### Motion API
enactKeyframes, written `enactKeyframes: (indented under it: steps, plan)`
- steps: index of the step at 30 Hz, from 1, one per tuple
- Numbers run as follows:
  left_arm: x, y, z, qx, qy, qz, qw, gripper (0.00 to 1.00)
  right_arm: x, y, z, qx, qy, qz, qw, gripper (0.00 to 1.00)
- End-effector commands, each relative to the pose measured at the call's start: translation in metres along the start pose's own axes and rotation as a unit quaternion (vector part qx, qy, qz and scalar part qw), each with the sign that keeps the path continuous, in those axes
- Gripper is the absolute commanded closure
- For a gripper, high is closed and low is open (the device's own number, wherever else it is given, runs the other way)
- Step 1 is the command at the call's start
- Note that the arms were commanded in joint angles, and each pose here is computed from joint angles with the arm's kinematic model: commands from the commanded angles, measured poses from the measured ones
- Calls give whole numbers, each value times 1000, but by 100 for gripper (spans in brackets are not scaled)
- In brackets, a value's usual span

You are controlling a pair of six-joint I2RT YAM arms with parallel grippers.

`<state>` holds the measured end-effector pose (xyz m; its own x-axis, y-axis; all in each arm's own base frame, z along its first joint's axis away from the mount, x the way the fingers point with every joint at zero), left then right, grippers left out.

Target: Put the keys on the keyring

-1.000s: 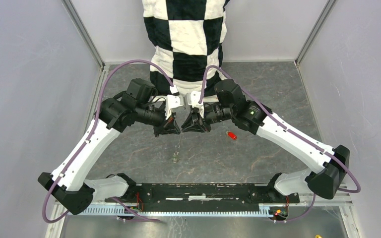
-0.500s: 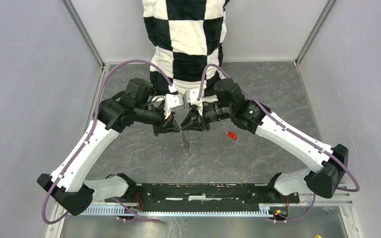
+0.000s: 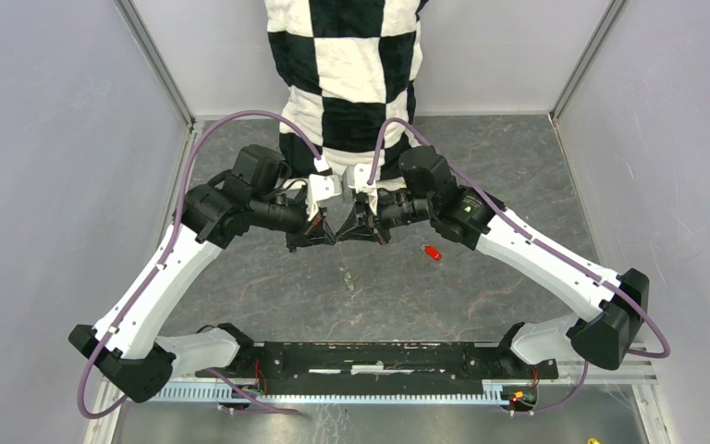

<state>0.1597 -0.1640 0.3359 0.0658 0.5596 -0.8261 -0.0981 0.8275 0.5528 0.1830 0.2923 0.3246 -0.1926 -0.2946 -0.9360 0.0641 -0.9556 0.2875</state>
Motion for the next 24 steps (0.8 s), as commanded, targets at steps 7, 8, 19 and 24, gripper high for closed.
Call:
enactKeyframes:
  steps: [7,8,19,24]
  plan:
    - [-21,4,-1,-1,-38,-52,998,98,18,4,10,-23,19,-46,999,99]
    - [-21,4,-2,-1,-38,-53,998,98,19,4,10,-19,20,-50,998,89]
    - [-19,4,-6,9,-40,-56,998,98,3,13,12,-6,22,-110,994,78]
    - [-17,4,-8,12,-42,-53,998,98,-1,17,10,10,20,-110,994,60]
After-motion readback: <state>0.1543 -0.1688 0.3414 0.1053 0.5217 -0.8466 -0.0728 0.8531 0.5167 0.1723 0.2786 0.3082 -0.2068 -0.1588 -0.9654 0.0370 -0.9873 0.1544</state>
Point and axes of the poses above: each gripper's point midway between its finger pads, its own y axis back along the fingers, its own z axis along the line the jaws close on, x = y × z, the point moved 8 cm from there along y, back along the fingers, and after that the axes turned 13 degrees about -y, right-handed, at the moved point
